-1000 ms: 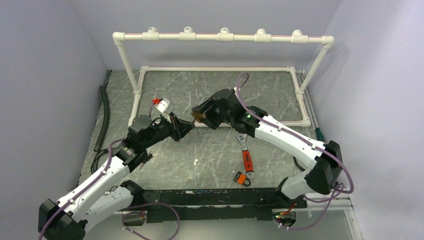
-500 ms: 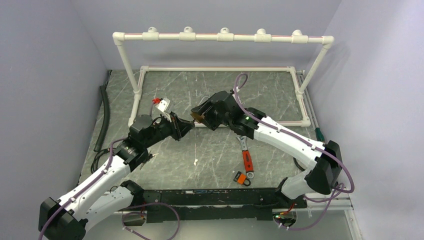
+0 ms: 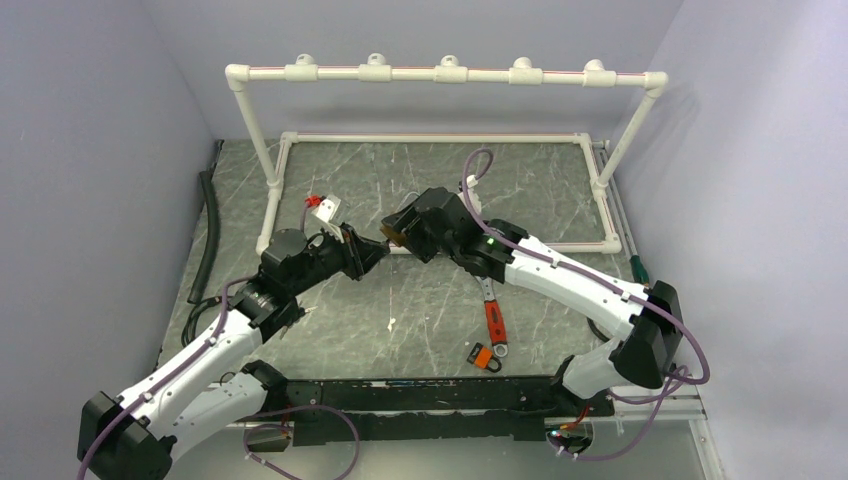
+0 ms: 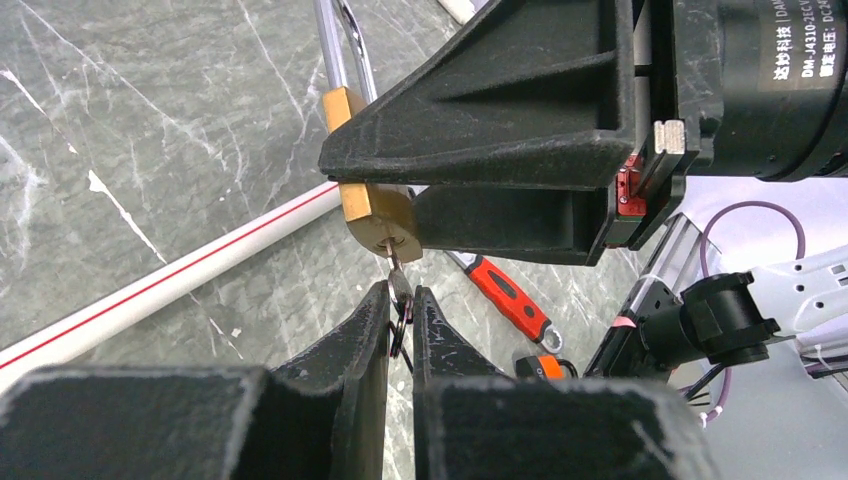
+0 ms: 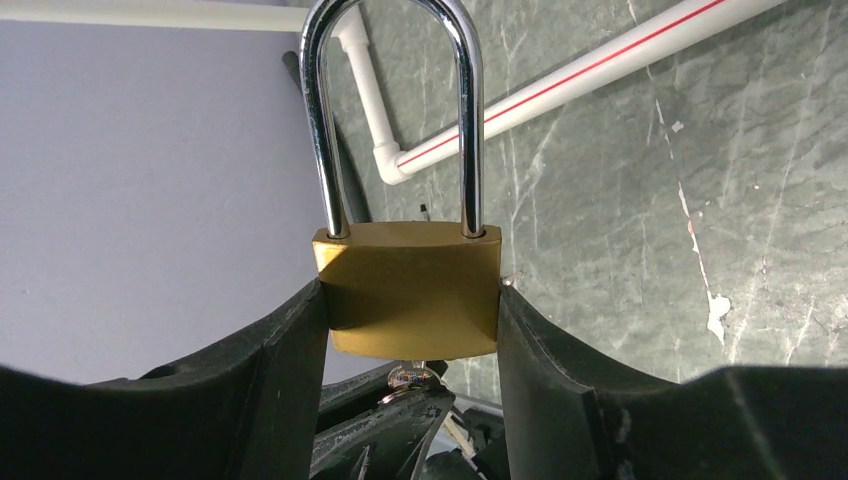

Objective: Unlock with the key

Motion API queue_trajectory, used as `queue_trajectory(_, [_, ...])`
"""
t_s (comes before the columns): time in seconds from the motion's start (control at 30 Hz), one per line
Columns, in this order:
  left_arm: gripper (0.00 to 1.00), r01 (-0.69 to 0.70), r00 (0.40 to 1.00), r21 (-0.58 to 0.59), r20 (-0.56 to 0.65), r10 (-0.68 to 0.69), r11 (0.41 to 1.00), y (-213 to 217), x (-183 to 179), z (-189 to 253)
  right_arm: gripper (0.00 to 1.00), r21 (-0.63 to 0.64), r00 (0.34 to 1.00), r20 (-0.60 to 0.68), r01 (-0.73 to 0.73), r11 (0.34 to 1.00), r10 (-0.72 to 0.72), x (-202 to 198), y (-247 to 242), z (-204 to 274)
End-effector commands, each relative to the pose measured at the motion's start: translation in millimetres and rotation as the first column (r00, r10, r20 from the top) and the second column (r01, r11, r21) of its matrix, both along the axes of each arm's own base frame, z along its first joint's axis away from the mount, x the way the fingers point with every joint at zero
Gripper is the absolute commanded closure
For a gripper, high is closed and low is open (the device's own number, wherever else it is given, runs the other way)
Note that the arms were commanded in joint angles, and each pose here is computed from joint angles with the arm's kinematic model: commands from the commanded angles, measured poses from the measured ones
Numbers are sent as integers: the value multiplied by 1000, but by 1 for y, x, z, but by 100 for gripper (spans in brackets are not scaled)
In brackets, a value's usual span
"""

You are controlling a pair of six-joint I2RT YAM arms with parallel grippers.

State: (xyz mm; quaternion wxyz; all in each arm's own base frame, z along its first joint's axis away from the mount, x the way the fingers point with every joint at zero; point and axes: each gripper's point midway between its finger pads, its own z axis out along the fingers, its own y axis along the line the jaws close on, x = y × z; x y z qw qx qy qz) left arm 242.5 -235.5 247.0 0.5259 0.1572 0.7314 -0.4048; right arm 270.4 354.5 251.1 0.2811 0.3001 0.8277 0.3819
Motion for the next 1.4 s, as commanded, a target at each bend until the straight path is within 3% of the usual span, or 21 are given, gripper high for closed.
queue_trajectory(0.0, [100,-65,995,-47,75,68,997,5,14,21,100,102,996,82,-46,994,38,-6,19,50])
queue_trajectory(1.23, [100,-139,979,-46,147,145,989,10,38,31,100,99,989,98,-116,988,107,-22,37,49])
queue_trajectory(1.3, [96,-123,981,-40,145,128,992,9,35,30,100,96,990,93,-112,989,103,-22,36,47])
queue_trajectory(1.37, [85,-110,984,-38,140,115,993,9,31,29,100,91,991,93,-99,991,91,-20,33,45])
